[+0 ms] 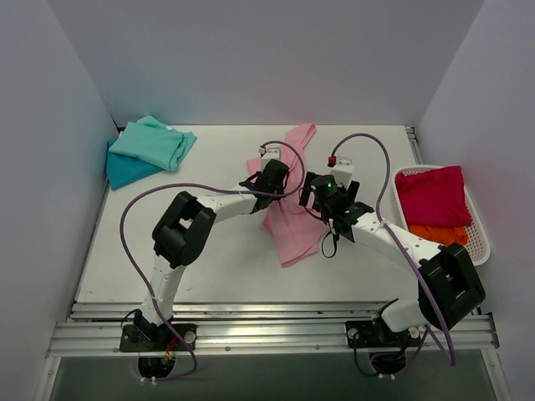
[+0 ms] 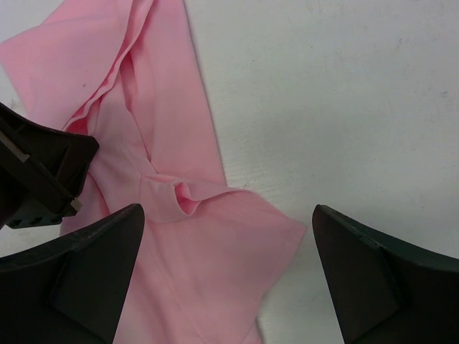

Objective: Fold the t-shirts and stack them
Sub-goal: Flatten out the tshirt

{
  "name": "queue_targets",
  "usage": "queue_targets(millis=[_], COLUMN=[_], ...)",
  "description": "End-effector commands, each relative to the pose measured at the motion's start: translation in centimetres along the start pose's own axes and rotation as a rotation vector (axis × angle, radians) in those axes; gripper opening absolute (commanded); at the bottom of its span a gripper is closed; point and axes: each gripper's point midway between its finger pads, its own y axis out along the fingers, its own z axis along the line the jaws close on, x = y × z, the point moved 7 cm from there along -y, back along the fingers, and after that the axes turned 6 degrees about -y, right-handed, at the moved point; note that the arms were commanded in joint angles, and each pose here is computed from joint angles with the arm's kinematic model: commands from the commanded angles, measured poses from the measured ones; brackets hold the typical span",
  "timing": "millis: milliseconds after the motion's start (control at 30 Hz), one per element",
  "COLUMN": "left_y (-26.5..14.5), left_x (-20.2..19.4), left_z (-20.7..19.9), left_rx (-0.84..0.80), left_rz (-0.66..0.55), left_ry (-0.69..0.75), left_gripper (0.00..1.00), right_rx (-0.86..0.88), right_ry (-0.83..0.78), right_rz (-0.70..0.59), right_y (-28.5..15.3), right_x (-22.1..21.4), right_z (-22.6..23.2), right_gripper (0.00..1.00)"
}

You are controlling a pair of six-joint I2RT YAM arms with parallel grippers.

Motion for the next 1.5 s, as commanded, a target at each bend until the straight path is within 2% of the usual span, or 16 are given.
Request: queue_targets(millis=[0,133,467,833,933,967,1133,1467], left_y=[-2.1,-2.8,-2.8,-2.6,-2.6,-2.6,-2.5,-2.4], left_x=[4.1,5.8,5.1,4.8,4.7,4.6,4.5,4.9], left_z=[0.1,0.7,0.9,1.0,1.0,1.1,1.3,1.5], left_rx=[-0.030,-0.062,-0.105,-0.116,-0.117,-0.116,-0.113,-0.128], left_rz=[-0.066,-0.076,-0.040,-0.019,-0.014,-0.013,-0.009,-0.029], left_ry=[-0.033,-0.059,-0.071,-0.083,-0.086,-0.086,-0.089,-0.113], left_gripper=[0.02,0.02,0.02,0.04,0.08,0.12,0.18,0.23], right_rx=[-0.018,-0.011,0.045,0.041,0.036,0.034,0.031,0.023], right_ry=[0.021,0.034,0.046,0.054,0.052,0.052,0.048,0.045], right_rz=[-0.038,-0.042,-0.017,0.000,-0.003,-0.002,-0.001,0.004], right_y=[0.1,-0.1,-1.3,-1.8,-1.9,-1.8,-1.8,-1.6], right_x=[1.1,1.5,0.5,-0.8,-0.8,-0.9,-1.1,-1.4], right_z=[0.4,0.7,2.3,2.0,1.9,1.9,1.9,1.7], right_gripper=[1.00,1.00,1.00,1.00,1.00,1.00,1.00,1.00])
